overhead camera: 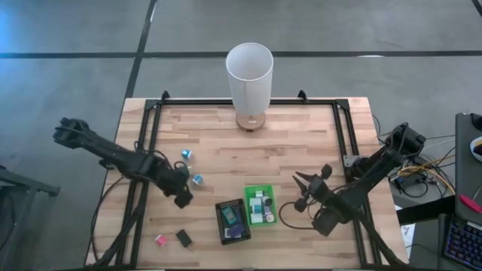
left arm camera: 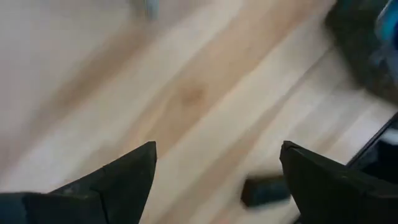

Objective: Pick & Place Office items
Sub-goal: Put the black digital clock into the black bin

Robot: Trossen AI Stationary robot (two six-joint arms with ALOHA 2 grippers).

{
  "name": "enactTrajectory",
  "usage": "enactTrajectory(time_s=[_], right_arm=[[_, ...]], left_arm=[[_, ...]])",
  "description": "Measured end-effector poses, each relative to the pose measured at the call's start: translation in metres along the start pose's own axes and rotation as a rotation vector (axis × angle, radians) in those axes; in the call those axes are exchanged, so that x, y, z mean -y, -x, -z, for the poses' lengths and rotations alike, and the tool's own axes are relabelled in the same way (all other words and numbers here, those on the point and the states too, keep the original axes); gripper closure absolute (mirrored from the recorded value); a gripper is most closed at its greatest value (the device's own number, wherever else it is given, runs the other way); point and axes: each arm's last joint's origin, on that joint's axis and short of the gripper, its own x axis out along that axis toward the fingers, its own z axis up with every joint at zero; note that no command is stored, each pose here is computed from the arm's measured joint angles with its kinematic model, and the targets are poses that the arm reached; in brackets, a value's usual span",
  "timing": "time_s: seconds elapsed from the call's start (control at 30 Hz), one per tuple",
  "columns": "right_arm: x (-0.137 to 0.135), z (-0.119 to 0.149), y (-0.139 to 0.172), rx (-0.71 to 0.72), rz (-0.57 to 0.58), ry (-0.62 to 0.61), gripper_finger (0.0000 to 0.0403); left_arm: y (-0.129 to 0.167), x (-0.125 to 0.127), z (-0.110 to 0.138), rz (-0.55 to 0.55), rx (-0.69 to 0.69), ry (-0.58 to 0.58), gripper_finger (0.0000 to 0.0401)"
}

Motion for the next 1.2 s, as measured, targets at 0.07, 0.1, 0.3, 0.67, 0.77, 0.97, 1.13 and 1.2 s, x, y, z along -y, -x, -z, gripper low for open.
enactTrajectory(time_s=[0.07, 0.1, 0.3, 0.67, 0.77, 0.97, 1.13, 1.2], right_arm=[[0.000, 0.001, 0.000, -0.009, -0.001, 0.007, 0.0323], [0.000, 0.001, 0.000, -0.013, -0.002, 0.007, 0.0321], [0.003, 0.005, -0.001, -0.038, -0.003, 0.011, 0.0314], [0.008, 0.017, -0.002, -0.148, -0.008, -0.024, 0.0324], [0.009, 0.020, -0.003, -0.172, -0.009, -0.037, 0.0327], [0.010, 0.023, -0.003, -0.199, -0.013, -0.040, 0.0325], [0.010, 0.023, -0.003, -0.196, -0.014, -0.042, 0.0318], [0.010, 0.023, -0.003, -0.192, -0.013, -0.043, 0.0316]], left_arm=[[0.004, 0.011, -0.001, -0.050, -0.061, 0.013, 0.0061], [0.005, 0.017, -0.002, -0.066, -0.074, 0.015, 0.0061], [0.002, 0.059, -0.012, -0.058, -0.091, -0.121, 0.0061], [-0.057, 0.088, 0.025, -0.143, -0.420, -0.764, 0.0062], [-0.074, 0.082, 0.041, -0.156, -0.556, -0.927, 0.0062], [-0.094, 0.074, 0.054, -0.253, -0.674, -1.045, 0.0062], [-0.089, 0.078, 0.053, -0.347, -0.625, -1.125, 0.0062], [-0.085, 0.082, 0.050, -0.404, -0.544, -1.173, 0.0062]])
